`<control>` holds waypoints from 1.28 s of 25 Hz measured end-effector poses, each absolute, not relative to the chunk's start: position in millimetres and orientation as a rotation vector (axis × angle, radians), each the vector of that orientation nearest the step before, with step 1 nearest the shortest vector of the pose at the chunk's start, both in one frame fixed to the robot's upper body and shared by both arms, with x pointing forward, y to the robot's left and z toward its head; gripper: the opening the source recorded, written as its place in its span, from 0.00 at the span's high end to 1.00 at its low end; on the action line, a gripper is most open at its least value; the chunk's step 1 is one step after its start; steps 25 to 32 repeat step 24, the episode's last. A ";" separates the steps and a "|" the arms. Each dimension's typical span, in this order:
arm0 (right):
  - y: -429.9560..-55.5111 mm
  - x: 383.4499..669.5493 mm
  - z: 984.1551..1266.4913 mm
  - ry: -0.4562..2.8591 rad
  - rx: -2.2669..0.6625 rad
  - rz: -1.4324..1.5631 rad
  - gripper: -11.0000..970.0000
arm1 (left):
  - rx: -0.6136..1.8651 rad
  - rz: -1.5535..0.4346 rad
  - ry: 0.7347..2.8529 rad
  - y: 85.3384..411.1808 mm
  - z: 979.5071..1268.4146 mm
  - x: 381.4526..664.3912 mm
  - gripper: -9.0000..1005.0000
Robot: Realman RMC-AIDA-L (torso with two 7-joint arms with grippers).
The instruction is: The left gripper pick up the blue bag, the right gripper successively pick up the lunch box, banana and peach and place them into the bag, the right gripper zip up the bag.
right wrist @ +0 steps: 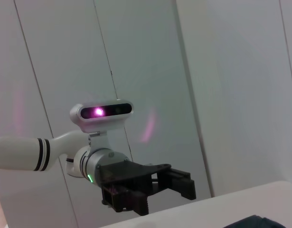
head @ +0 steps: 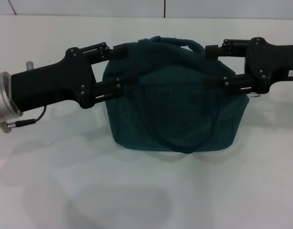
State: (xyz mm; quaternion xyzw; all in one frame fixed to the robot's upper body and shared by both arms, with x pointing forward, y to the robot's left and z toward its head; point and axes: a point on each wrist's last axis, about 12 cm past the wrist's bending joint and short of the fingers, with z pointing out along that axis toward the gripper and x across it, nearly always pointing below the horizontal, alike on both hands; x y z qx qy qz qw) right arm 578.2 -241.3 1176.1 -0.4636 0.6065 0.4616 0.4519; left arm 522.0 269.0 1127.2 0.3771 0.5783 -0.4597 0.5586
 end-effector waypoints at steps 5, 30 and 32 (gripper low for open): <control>-241.2 578.3 1176.3 1.497 -1.144 1.140 0.17 | 0.890 -1.082 1.364 268.8 1127.6 522.9 0.35; -242.1 578.0 1176.0 1.497 -1.132 1.143 0.17 | 0.882 -1.087 1.369 269.2 1127.0 522.2 0.35; -242.1 578.0 1176.0 1.497 -1.132 1.143 0.17 | 0.882 -1.087 1.369 269.2 1127.0 522.2 0.35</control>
